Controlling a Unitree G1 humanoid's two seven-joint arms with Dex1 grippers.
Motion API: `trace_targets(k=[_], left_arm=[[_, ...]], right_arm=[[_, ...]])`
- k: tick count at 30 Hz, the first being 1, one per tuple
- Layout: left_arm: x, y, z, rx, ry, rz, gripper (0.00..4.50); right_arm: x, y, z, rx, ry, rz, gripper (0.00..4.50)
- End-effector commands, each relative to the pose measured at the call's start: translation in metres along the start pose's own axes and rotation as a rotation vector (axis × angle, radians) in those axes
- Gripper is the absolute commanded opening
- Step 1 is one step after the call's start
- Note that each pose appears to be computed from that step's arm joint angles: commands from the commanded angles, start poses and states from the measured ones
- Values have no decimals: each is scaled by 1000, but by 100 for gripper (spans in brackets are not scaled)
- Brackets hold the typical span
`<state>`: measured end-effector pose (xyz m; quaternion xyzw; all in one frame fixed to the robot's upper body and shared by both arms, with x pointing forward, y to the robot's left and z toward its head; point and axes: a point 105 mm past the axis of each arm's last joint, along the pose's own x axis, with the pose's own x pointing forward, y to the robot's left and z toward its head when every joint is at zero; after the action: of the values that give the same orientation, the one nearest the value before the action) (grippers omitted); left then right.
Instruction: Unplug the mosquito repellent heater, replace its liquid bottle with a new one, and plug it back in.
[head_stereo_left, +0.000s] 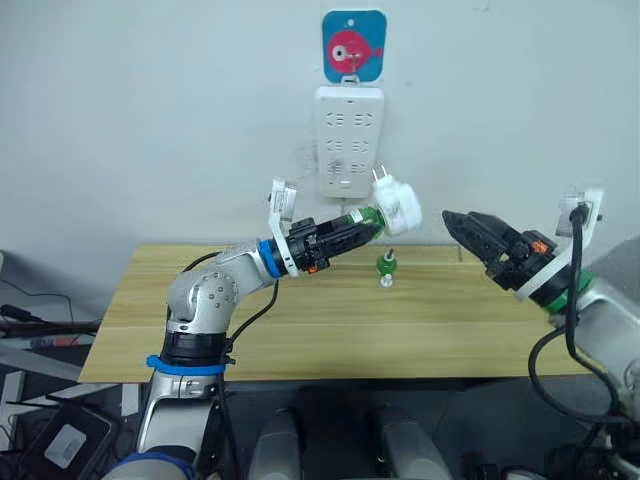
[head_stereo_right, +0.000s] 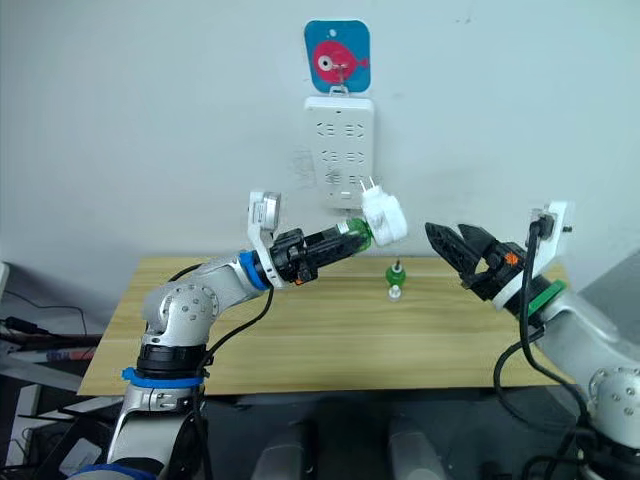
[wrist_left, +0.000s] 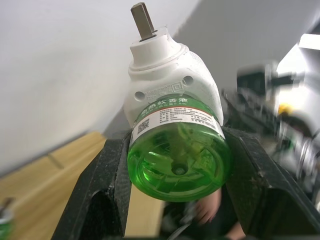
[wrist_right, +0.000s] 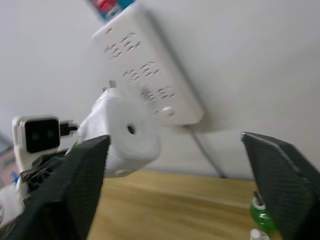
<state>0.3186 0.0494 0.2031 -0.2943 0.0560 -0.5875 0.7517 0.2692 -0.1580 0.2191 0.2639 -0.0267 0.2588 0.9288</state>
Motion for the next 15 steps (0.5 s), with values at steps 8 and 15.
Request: trace_targets(k=[8,15], left_arm=[[15,-22,16,-314,-122,-100,227],[16,-24,13,-362,-136,-95,227]], right_arm=[[18,24,-5,237,-198,-9,450],[36,42,-2,304,-218,82,450]])
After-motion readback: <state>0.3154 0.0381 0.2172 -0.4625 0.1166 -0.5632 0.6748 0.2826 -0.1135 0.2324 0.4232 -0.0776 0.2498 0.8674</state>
